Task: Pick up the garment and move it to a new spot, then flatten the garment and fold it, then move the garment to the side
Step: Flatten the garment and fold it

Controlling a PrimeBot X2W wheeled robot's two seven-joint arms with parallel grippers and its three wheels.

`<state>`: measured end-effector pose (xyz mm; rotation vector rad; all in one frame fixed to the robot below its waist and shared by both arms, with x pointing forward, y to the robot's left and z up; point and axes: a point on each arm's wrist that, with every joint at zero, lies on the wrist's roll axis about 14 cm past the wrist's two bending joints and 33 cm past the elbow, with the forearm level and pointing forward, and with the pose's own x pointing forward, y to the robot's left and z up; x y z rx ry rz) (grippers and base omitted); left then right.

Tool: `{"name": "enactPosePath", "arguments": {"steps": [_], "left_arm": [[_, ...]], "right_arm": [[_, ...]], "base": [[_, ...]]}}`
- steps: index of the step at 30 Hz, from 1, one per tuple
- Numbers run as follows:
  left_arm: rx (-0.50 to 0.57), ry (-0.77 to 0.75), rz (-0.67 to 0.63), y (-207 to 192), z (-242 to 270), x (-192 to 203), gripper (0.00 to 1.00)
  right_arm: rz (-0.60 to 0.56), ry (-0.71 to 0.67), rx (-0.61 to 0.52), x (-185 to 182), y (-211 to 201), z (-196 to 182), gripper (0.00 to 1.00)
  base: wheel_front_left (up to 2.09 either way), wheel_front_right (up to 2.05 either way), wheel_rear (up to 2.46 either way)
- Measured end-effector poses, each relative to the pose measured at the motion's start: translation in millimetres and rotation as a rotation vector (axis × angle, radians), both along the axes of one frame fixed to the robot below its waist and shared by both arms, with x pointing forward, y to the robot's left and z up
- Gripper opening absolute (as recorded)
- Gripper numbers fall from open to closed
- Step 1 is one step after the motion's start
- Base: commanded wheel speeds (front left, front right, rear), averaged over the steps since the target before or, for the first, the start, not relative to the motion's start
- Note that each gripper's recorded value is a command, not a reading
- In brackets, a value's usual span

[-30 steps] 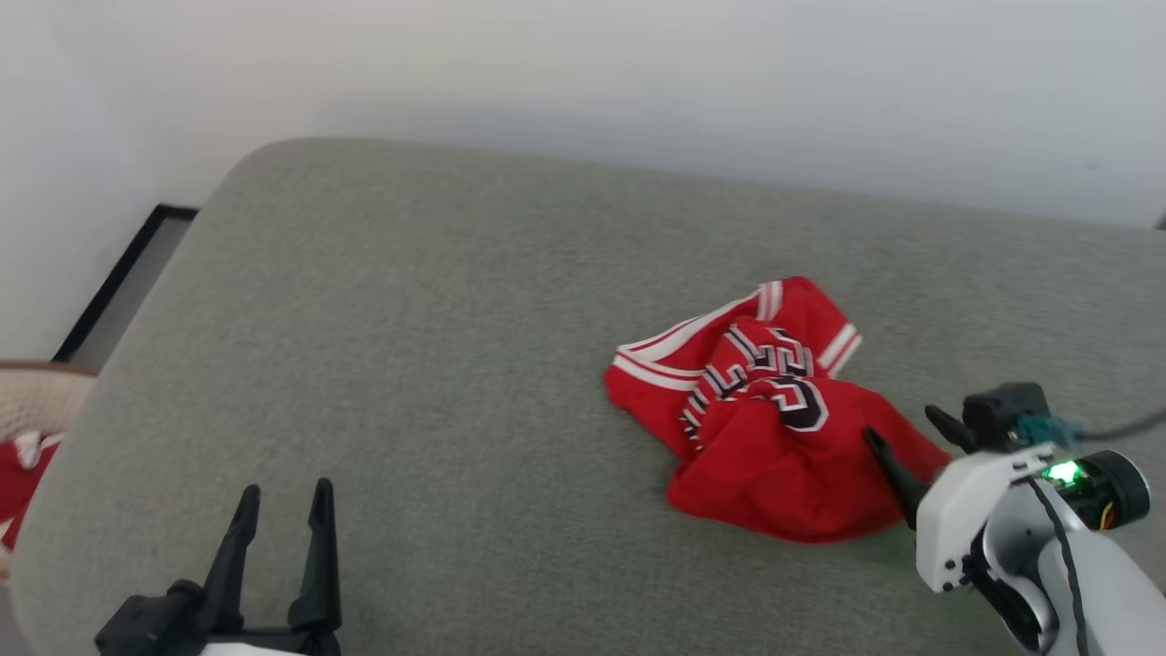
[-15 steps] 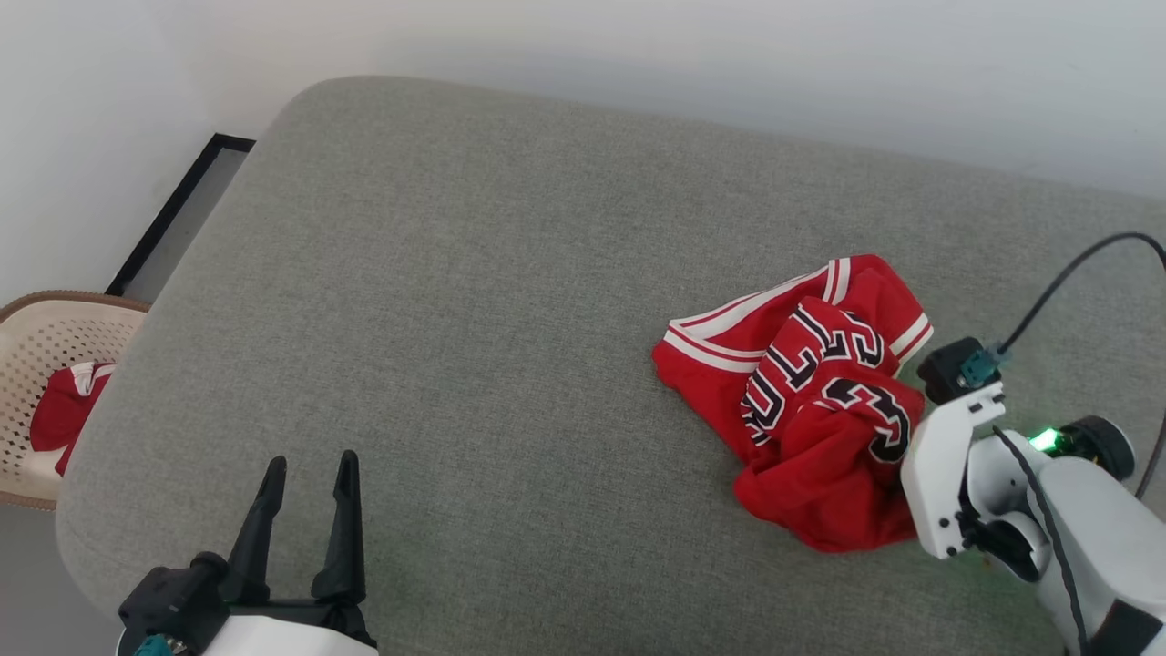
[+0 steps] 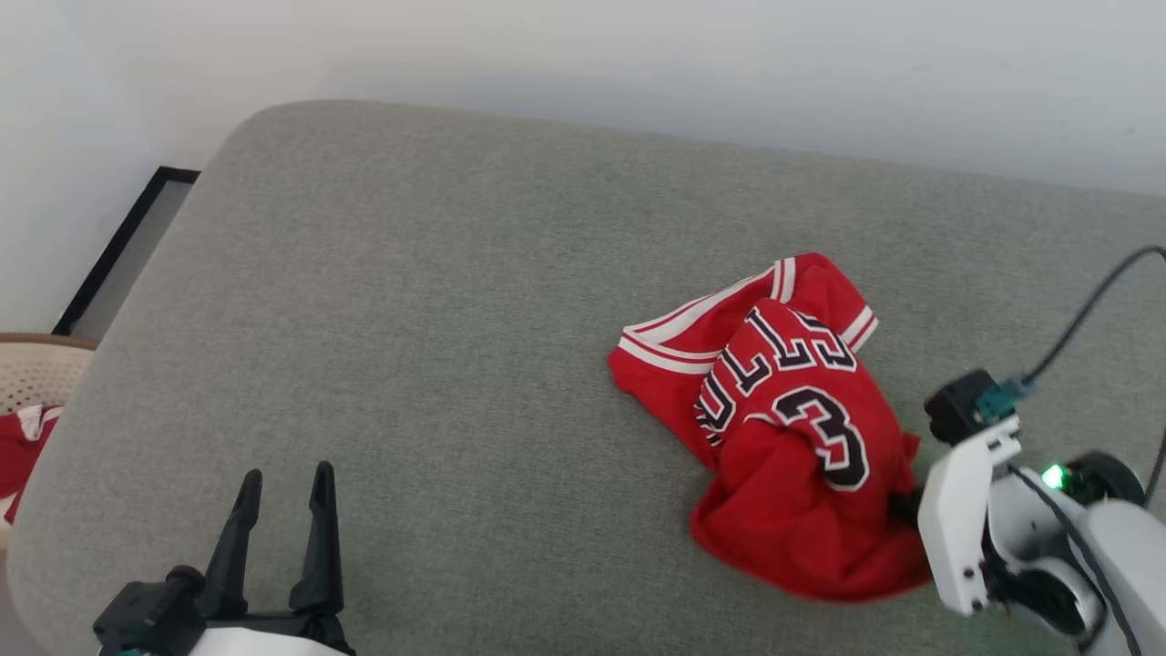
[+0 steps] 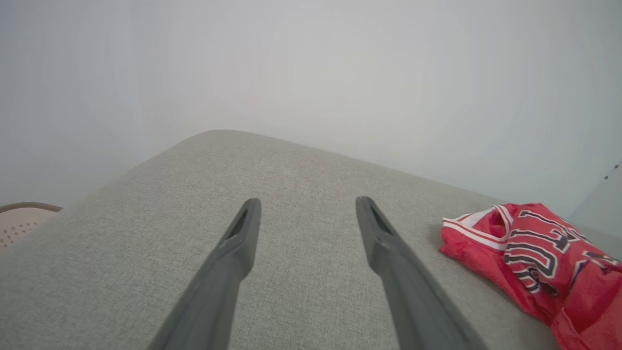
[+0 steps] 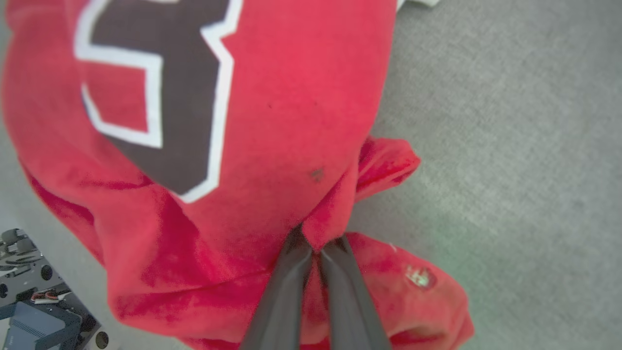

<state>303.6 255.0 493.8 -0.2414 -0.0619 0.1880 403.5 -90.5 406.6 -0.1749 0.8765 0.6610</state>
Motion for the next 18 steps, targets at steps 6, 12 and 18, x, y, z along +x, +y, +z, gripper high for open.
{"name": "enactPosePath", "arguments": {"steps": [6, 12, 18], "left_arm": [[0.000, 0.002, -0.016, -4, -1, 4, 1.00], [-0.006, 0.015, -0.024, -7, -5, 7, 1.00], [-0.006, 0.020, -0.023, -7, -6, 10, 1.00]], "right_arm": [[0.001, 0.083, 0.026, -39, -7, -3, 0.00], [-0.039, 0.155, 0.067, -68, -1, -20, 0.41], [-0.079, 0.115, 0.072, -58, 2, -22, 1.00]], "base": [[0.00, 0.00, 0.00], [0.00, 0.00, 0.00], [0.00, 0.00, 0.00]]}}
